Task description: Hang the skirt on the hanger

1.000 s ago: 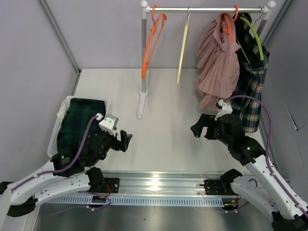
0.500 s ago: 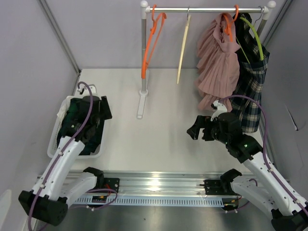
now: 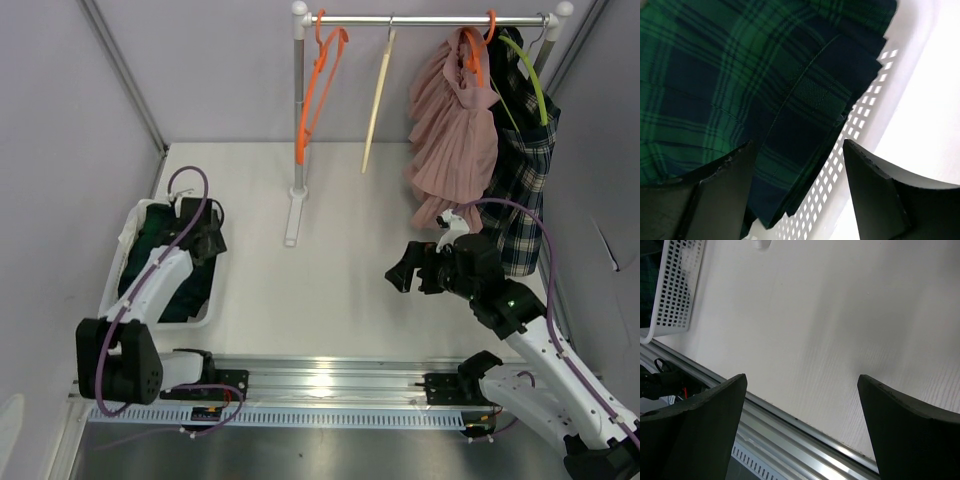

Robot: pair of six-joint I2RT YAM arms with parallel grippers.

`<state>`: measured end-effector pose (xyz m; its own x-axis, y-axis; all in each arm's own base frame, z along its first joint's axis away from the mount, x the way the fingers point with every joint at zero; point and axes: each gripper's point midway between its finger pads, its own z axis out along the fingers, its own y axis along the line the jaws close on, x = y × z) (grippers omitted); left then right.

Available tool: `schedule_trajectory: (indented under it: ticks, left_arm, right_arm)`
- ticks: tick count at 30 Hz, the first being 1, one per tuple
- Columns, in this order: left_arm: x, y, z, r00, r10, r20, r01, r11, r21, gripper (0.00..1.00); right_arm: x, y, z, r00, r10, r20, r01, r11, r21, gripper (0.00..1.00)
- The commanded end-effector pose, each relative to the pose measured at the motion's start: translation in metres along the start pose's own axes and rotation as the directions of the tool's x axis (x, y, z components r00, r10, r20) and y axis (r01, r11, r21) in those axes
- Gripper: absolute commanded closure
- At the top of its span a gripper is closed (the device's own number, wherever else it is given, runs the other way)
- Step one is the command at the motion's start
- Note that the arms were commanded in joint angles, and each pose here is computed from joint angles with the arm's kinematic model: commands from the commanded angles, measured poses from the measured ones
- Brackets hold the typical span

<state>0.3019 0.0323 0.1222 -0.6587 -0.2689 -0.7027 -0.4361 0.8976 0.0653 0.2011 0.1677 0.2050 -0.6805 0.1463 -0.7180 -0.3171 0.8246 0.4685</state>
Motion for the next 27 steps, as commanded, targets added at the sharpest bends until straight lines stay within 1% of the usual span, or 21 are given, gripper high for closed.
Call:
schedule_trajectory:
  ticks: [1, 6, 9, 10, 12, 13, 14, 15, 16, 18, 21, 23, 24, 25, 26, 27]
  left_arm:
    - [-0.005, -0.001, 0.015, 0.998, -0.059, -0.014, 0.059, 0.998, -0.038, 0.28]
    - [0.004, 0.005, 0.029, 0.996, -0.069, -0.049, 0.065, 0.995, -0.074, 0.32]
    - [0.003, 0.009, 0.031, 0.995, -0.084, -0.049, 0.080, 0.993, -0.083, 0.41]
    - [-0.002, 0.009, 0.028, 0.995, -0.090, -0.033, 0.088, 0.993, -0.074, 0.50]
    - [-0.005, 0.010, 0.025, 0.996, -0.091, -0.023, 0.090, 0.993, -0.071, 0.63]
    - [-0.014, 0.010, 0.019, 0.995, -0.099, -0.004, 0.099, 0.993, -0.062, 0.80]
    - [-0.018, 0.010, 0.015, 0.995, -0.096, 0.009, 0.096, 0.994, -0.053, 0.87]
    - [-0.030, 0.007, 0.008, 0.994, -0.103, 0.036, 0.105, 0.994, -0.032, 0.97]
    - [-0.036, 0.010, -0.001, 0.993, -0.109, 0.053, 0.110, 0.994, -0.027, 1.00]
    - [-0.046, 0.011, -0.012, 0.991, -0.109, 0.081, 0.111, 0.994, -0.013, 1.00]
    - [-0.079, 0.011, -0.045, 0.975, -0.140, 0.173, 0.133, 0.990, 0.049, 1.00]
    - [-0.090, 0.010, -0.062, 0.966, -0.155, 0.206, 0.139, 0.986, 0.091, 1.00]
    - [-0.097, 0.011, -0.075, 0.959, -0.166, 0.232, 0.142, 0.983, 0.114, 1.00]
    - [-0.112, 0.010, -0.090, 0.946, -0.184, 0.268, 0.149, 0.978, 0.145, 1.00]
    - [-0.117, 0.007, -0.099, 0.943, -0.186, 0.277, 0.140, 0.974, 0.180, 1.00]
    - [-0.134, 0.007, -0.120, 0.927, -0.204, 0.315, 0.140, 0.967, 0.212, 1.00]
  right_arm:
    - [-0.006, 0.009, -0.002, 0.999, -0.010, 0.031, 0.012, 0.999, -0.047, 0.01]
    - [-0.001, 0.007, -0.003, 1.000, -0.007, 0.027, 0.008, 0.999, -0.043, 0.01]
    - [0.000, 0.006, -0.003, 1.000, -0.005, 0.027, 0.006, 0.999, -0.043, 0.00]
    - [0.001, 0.006, -0.003, 1.000, -0.002, 0.028, 0.004, 0.999, -0.045, 0.01]
    - [0.000, 0.007, -0.003, 1.000, -0.003, 0.030, 0.004, 0.999, -0.047, 0.01]
    - [0.000, 0.007, -0.003, 1.000, -0.001, 0.028, 0.002, 0.999, -0.047, 0.01]
    - [-0.001, 0.008, -0.002, 1.000, -0.001, 0.027, 0.002, 0.999, -0.050, 0.00]
    - [-0.001, 0.008, -0.002, 1.000, -0.002, 0.025, 0.004, 0.999, -0.051, 0.01]
    - [-0.001, 0.009, -0.001, 1.000, -0.003, 0.024, 0.004, 0.999, -0.052, 0.01]
    - [-0.002, 0.010, -0.001, 1.000, -0.004, 0.022, 0.006, 0.998, -0.058, 0.01]
    - [-0.004, 0.012, 0.000, 1.000, -0.002, 0.021, 0.003, 0.998, -0.063, 0.01]
    - [-0.006, 0.013, 0.002, 1.000, -0.003, 0.019, 0.004, 0.998, -0.065, 0.01]
    - [-0.005, 0.014, 0.002, 1.000, -0.004, 0.015, 0.005, 0.998, -0.066, 0.01]
    - [-0.006, 0.015, 0.002, 1.000, -0.005, 0.016, 0.006, 0.998, -0.070, 0.01]
    - [-0.006, 0.015, 0.004, 1.000, -0.005, 0.012, 0.005, 0.998, -0.070, 0.01]
    - [-0.007, 0.015, 0.004, 1.000, -0.009, 0.011, 0.010, 0.997, -0.073, 0.01]
